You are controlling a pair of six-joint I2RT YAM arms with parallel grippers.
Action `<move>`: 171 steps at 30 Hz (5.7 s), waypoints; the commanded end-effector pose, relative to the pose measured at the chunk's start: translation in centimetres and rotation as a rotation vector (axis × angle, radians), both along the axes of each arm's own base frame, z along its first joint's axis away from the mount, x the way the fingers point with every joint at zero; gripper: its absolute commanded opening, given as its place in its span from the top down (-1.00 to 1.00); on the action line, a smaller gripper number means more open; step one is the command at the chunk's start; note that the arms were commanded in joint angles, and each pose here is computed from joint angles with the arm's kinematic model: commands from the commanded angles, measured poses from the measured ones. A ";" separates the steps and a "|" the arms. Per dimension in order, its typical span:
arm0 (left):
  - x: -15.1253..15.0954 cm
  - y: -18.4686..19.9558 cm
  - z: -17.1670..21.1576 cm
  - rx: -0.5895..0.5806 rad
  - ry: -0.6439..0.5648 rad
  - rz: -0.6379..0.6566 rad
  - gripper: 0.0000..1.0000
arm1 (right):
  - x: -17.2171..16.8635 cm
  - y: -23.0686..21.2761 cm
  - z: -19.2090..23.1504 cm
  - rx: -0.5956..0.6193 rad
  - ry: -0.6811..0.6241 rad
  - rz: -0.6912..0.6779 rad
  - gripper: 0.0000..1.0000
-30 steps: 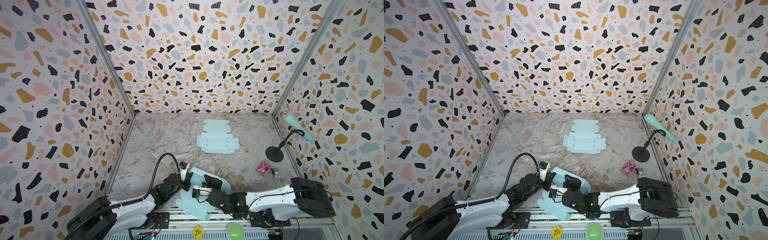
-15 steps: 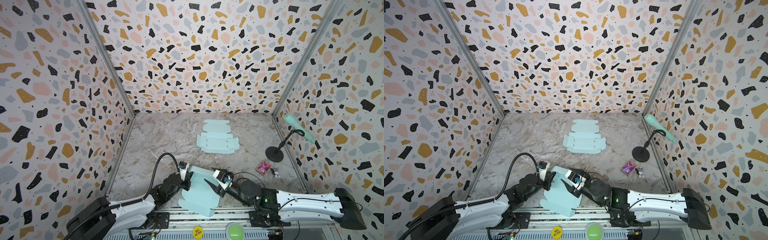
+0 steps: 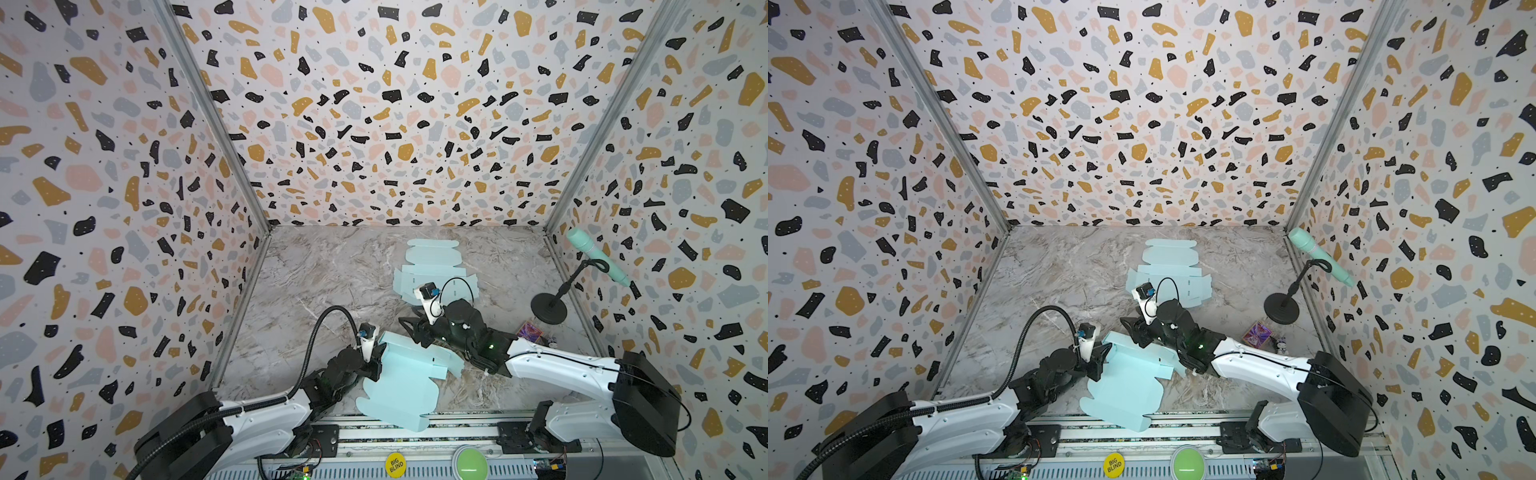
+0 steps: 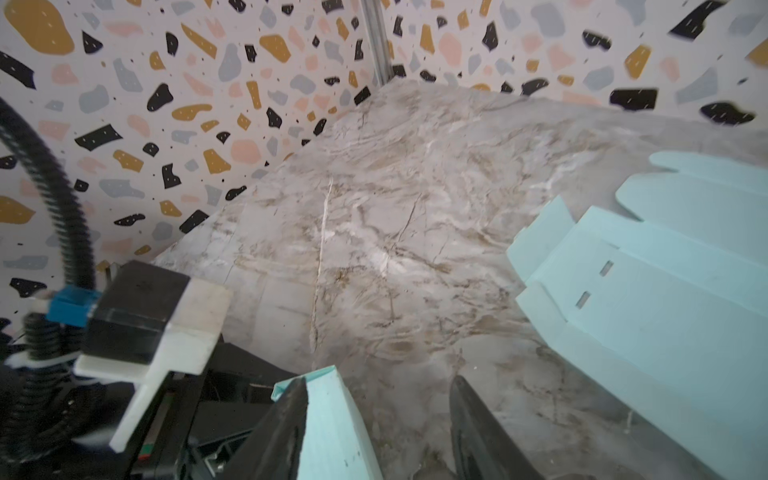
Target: Fold the paper box
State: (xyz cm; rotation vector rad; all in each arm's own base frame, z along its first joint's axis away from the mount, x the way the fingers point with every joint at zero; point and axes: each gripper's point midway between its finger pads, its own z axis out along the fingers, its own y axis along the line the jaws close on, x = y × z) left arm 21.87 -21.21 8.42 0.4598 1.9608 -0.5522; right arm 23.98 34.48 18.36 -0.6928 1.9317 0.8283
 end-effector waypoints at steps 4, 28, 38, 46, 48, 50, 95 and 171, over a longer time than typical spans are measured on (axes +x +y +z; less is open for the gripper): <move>0.8 -1.4 2.1 -0.028 -0.073 -0.013 0.67 | -0.4 1.8 -0.3 0.041 0.077 0.063 -0.08; 0.9 -1.6 0.7 0.033 -0.072 0.018 0.65 | -2.6 2.0 -6.7 -0.070 0.187 0.116 0.32; 0.9 -0.8 0.1 0.040 -0.071 0.058 0.62 | -3.1 2.1 -8.1 -0.101 0.210 0.115 0.35; 1.3 -0.1 0.4 0.039 -0.085 0.119 0.75 | -4.3 2.4 -8.3 -0.129 0.197 0.102 0.43; 1.3 -0.2 0.4 0.037 -0.087 0.121 0.76 | -4.4 2.2 -8.5 -0.131 0.203 0.093 0.43; 1.3 -0.2 0.3 0.035 -0.087 0.120 0.77 | -4.6 2.0 -8.5 -0.128 0.206 0.084 0.45; -0.1 -2.0 -2.2 0.017 -0.076 0.092 0.71 | -5.3 0.4 -9.3 -0.108 0.221 0.036 0.55; 0.2 3.3 5.7 -0.153 -0.048 0.378 0.98 | -6.0 -2.5 0.6 -0.025 -0.005 0.055 1.00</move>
